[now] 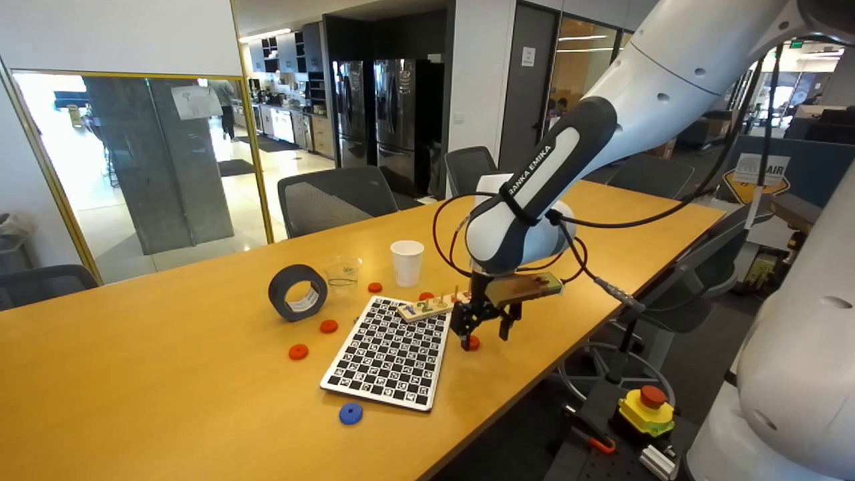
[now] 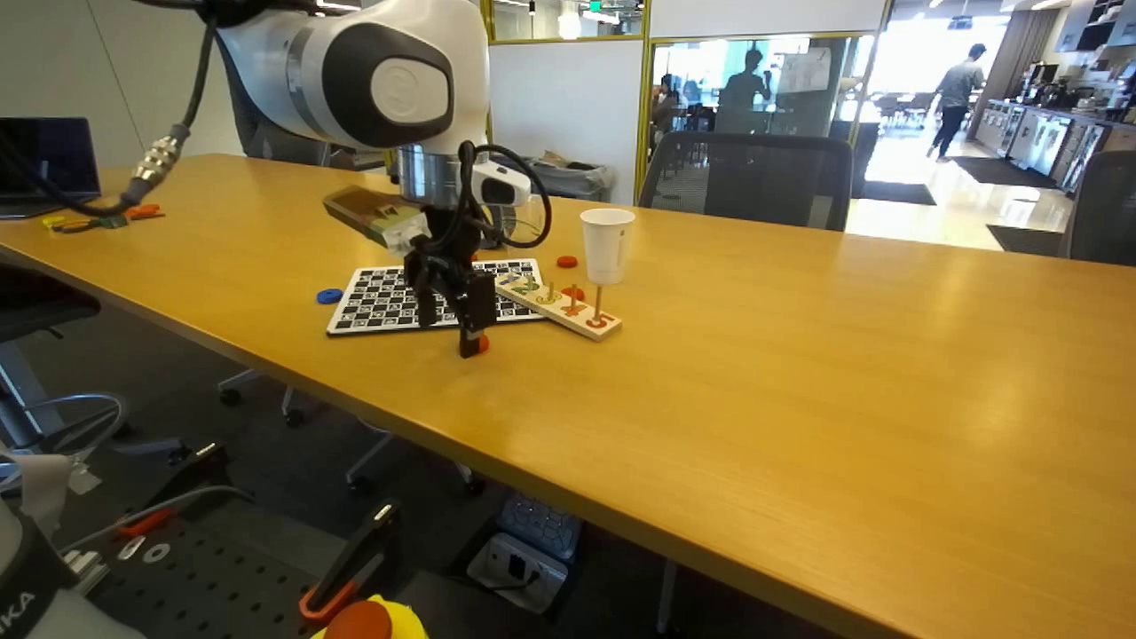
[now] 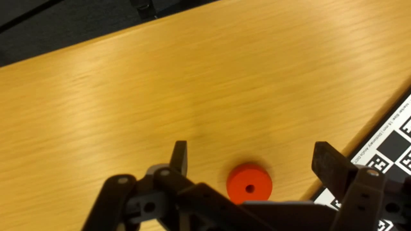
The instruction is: Pick up the tokens from the table and put them in the plastic cup.
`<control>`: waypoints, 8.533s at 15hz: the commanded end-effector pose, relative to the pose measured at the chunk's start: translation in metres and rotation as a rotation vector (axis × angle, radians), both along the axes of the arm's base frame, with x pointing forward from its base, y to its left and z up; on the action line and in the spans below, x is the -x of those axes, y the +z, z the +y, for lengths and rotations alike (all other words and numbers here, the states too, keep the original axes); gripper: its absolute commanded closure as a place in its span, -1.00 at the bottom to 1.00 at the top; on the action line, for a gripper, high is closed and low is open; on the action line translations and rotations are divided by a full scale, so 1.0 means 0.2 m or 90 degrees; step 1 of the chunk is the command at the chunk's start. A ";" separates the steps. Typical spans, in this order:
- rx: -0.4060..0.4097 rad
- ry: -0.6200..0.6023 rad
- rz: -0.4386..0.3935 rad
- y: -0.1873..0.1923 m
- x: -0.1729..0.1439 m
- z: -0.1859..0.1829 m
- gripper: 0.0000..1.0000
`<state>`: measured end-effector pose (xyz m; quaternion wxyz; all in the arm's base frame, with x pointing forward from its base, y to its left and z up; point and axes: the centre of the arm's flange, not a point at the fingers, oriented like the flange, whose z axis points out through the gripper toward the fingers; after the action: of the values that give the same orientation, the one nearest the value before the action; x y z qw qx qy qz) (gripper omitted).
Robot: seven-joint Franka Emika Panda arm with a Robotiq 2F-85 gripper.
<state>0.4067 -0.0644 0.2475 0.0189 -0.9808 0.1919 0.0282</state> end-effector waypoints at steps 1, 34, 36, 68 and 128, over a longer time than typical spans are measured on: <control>0.008 -0.026 -0.016 -0.05 -0.12 -0.02 -1.00; 0.011 -0.042 0.008 -0.05 -0.16 -0.04 0.12; 0.008 -0.042 0.017 -0.03 -0.15 -0.04 0.42; -0.004 0.063 -0.116 0.60 -1.61 0.28 0.57; -0.029 -0.814 0.021 0.16 -1.78 -0.07 -1.00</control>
<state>0.7544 -0.0774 0.2798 0.0499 -0.6711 0.7391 0.0298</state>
